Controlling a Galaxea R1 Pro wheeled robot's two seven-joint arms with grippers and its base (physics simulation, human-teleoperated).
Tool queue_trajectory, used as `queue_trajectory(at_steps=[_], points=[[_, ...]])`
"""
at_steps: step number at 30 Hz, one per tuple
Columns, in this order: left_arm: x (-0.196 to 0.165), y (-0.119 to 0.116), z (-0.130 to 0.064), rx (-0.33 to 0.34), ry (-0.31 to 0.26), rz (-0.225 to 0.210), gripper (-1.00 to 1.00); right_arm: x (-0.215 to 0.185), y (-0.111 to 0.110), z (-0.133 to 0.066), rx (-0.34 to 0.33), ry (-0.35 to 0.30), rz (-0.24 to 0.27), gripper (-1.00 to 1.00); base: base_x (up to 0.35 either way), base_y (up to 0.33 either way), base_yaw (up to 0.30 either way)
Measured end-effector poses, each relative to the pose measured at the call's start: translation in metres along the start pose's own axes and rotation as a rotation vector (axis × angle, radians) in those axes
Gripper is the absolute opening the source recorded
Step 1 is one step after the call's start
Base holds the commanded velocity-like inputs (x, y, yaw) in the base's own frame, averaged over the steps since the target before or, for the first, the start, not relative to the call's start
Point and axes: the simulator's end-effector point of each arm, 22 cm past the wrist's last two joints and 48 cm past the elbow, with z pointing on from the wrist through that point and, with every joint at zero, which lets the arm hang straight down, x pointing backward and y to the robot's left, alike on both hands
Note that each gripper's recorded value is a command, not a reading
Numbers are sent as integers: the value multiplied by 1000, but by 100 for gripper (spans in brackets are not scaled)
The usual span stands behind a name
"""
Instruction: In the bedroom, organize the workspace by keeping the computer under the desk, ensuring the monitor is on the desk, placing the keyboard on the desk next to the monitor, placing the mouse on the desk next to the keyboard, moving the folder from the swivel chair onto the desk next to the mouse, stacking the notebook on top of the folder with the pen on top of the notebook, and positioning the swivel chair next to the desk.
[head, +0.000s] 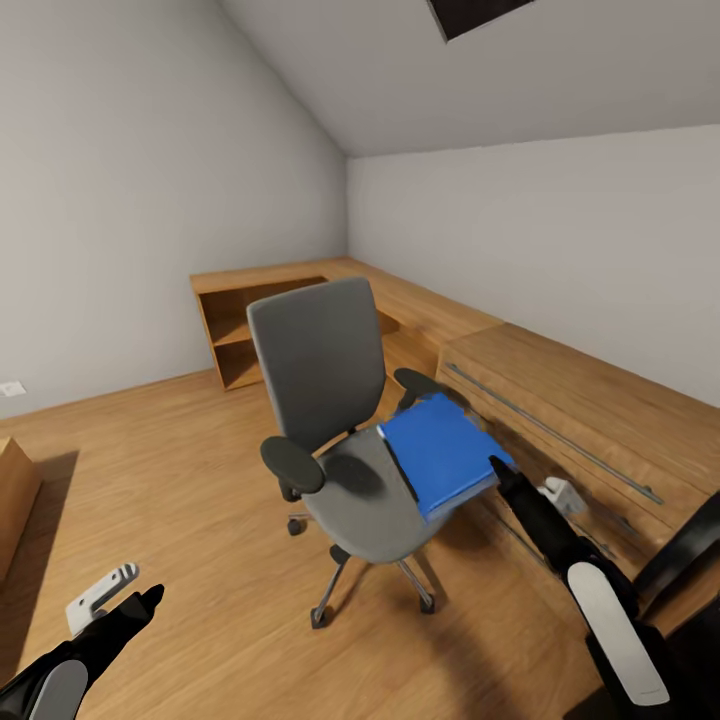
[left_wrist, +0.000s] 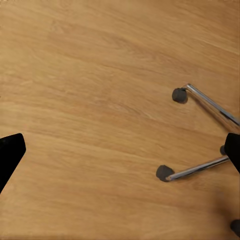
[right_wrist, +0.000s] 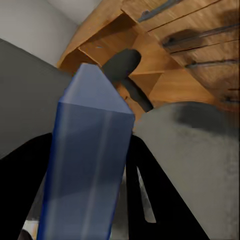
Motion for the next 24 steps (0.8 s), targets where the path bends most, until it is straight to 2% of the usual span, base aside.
queue_trajectory(at_steps=[1,2,4,6,11,14,18,24], points=[[-1,-1,-1,0,0,0,100,-15,-7,-5,72,-63,11,-100,0,0,0],[-3,-1,-3,0,0,0,100,-23,-8,-8,91,-97,23,-100,0,0,0],[-5,-3,-5,0,0,0,100,-35,-5,-10,99,-147,38,-100,0,0,0],[-8,-4,-8,0,0,0,100,-47,7,-13,72,-205,51,-100,0,0,0],[-14,-8,-14,0,1,0,100,-60,22,-15,41,-238,53,-100,0,0,0],[-18,-10,-18,0,2,0,100,-86,14,-20,58,-290,60,-100,-52,0,0],[-22,-13,-22,0,3,-1,100,-110,8,-26,78,-331,72,-100,-260,0,0],[-29,-17,-30,1,4,-1,100,-125,16,-29,71,-356,81,-100,-332,50,0]])
